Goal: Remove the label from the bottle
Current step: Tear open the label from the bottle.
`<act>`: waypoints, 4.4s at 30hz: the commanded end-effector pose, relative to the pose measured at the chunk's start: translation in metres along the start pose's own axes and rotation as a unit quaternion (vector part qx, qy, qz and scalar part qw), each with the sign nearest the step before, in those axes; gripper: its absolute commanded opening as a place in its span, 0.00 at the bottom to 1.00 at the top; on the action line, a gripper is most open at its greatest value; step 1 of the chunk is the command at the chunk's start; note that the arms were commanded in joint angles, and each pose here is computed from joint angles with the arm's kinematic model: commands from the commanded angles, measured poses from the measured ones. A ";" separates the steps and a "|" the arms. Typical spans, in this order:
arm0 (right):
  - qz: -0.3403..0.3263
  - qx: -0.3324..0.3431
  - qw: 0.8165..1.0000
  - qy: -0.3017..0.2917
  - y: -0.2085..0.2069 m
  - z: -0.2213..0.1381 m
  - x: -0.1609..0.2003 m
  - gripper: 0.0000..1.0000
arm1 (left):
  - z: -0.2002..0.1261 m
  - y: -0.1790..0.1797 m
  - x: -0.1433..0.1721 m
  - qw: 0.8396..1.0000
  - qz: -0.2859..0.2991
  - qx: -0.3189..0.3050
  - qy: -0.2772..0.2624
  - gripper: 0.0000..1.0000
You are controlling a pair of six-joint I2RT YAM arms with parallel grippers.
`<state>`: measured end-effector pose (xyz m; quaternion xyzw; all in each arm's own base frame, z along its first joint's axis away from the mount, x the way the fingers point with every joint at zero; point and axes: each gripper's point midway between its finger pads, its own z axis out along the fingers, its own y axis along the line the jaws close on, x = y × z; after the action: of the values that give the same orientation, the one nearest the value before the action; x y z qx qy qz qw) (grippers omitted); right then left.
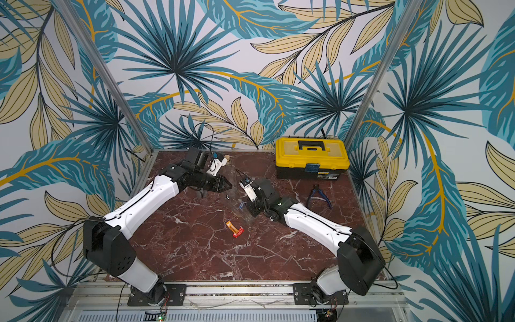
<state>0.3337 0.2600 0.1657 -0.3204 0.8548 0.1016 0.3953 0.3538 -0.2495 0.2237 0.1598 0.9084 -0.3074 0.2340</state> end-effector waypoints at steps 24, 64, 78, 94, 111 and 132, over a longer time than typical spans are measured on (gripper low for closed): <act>0.085 -0.040 0.995 0.012 0.002 -0.037 0.006 0.54 | -0.040 -0.042 0.015 0.997 0.037 0.064 -0.021 0.00; 0.054 -0.044 0.996 0.050 0.069 -0.078 0.051 0.54 | -0.013 -0.066 0.056 0.995 0.019 0.092 0.045 0.00; 0.039 -0.068 0.996 0.051 0.083 -0.085 0.056 0.55 | -0.021 -0.051 0.050 1.000 -0.014 0.021 0.006 0.00; 0.015 -0.091 0.994 0.056 0.095 -0.097 0.065 0.57 | -0.017 -0.059 0.065 0.999 -0.031 0.004 0.012 0.00; -0.015 -0.092 0.995 0.043 0.109 -0.074 0.071 0.52 | -0.014 -0.058 0.070 0.999 -0.035 -0.020 0.008 0.00; -0.019 -0.073 0.996 0.042 0.105 -0.061 0.078 0.17 | -0.014 -0.063 0.076 0.999 -0.034 -0.022 0.009 0.00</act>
<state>0.1908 0.2807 0.1452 -0.3705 0.8546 0.1505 0.3313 0.2638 -0.2789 0.2199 0.1220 0.9248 -0.2924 0.2108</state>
